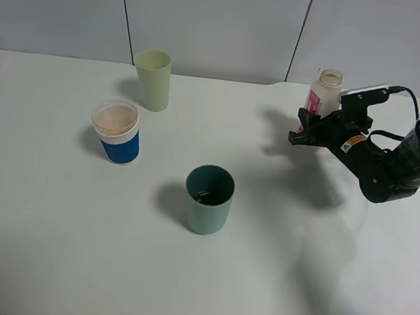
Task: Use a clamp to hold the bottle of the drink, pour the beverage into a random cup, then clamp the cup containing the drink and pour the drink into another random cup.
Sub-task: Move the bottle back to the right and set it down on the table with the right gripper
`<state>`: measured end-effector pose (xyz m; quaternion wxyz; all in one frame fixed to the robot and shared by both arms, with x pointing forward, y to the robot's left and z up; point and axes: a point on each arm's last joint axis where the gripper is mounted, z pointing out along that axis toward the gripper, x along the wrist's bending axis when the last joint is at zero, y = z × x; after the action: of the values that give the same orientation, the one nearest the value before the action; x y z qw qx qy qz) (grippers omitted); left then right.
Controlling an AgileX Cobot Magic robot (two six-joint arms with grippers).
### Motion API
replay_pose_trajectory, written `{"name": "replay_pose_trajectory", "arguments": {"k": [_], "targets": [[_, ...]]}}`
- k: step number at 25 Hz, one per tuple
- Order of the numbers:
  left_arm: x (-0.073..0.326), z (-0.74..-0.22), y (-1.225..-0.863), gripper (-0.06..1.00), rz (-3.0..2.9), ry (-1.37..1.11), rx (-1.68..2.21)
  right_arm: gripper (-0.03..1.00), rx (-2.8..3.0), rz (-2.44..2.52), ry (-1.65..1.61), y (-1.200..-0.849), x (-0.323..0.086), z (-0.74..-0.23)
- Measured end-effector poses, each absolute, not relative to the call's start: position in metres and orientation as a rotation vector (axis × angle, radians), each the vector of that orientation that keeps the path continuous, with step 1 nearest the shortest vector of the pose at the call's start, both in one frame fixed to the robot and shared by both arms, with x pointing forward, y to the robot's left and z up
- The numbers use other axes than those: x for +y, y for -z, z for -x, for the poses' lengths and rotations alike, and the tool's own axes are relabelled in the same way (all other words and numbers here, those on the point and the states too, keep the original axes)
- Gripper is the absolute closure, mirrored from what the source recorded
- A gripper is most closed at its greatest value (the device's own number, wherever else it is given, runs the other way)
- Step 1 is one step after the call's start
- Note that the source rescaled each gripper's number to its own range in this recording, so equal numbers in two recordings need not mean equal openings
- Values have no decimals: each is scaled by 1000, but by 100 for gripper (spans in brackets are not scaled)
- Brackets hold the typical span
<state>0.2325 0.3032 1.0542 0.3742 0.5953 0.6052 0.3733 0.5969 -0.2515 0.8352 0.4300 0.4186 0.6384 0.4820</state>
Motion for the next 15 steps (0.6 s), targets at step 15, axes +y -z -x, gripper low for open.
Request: {"name": "replay_pose_trajectory", "arguments": {"k": [15], "targets": [[303, -233, -1054, 17, -1524, -956, 1550, 93, 1590, -1049, -1207, -835, -251, -597]]}}
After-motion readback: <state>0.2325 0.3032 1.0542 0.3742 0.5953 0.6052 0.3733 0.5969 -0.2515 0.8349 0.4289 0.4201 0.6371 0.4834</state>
